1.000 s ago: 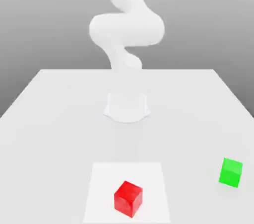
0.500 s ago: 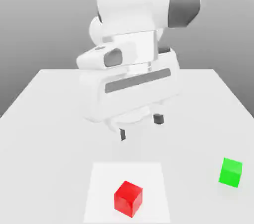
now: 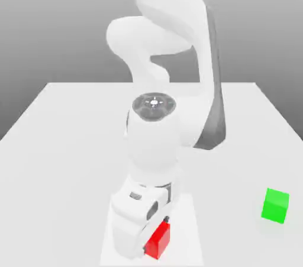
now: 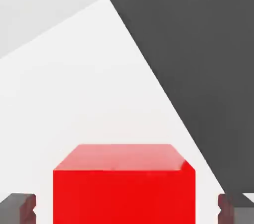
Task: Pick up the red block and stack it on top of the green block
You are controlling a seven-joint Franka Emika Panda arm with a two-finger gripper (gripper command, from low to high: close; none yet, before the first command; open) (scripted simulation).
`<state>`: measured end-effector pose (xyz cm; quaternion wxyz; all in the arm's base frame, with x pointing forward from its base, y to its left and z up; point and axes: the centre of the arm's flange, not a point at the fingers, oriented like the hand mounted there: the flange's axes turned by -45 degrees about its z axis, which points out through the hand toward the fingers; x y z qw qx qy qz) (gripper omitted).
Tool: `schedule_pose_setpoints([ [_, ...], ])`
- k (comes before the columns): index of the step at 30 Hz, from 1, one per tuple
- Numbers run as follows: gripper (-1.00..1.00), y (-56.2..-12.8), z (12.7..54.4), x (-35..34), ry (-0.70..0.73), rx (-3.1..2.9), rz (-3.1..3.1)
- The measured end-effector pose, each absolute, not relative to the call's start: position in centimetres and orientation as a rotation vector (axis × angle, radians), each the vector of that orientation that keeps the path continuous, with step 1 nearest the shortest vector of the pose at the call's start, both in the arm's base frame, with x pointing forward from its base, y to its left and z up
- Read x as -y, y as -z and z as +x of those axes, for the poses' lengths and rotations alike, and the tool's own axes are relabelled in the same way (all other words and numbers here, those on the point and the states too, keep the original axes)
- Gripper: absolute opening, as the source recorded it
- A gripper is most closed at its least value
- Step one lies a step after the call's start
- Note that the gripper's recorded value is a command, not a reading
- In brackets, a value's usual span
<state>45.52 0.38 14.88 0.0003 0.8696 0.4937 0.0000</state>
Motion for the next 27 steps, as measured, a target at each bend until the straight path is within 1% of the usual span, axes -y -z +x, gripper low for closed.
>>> schedule_pose_setpoints([
  [3,-1.00,-14.4,45.5,-0.4,0.003,-1.551,2.733],
  [4,-1.00,-14.9,45.5,-0.4,0.002,-1.552,2.732],
  [9,-1.00,-20.1,45.5,-0.5,0.001,-1.554,2.732],
  [12,-1.00,-21.5,44.8,-7.2,0.003,-1.693,2.659],
  [15,-1.00,-22.5,42.7,-14.8,0.006,-1.849,2.557],
  [17,-1.00,-23.2,40.1,-20.8,0.007,-1.978,2.456],
  [19,-1.00,-23.6,36.2,-27.4,0.005,-2.120,2.325],
  [23,-1.00,-19.6,35.3,-28.8,0.002,-2.134,2.307],
  [24,1.00,-18.7,35.2,-28.8,0.002,-2.134,2.306],
  [27,1.00,-18.7,35.2,-28.8,0.002,-2.134,2.306],
])
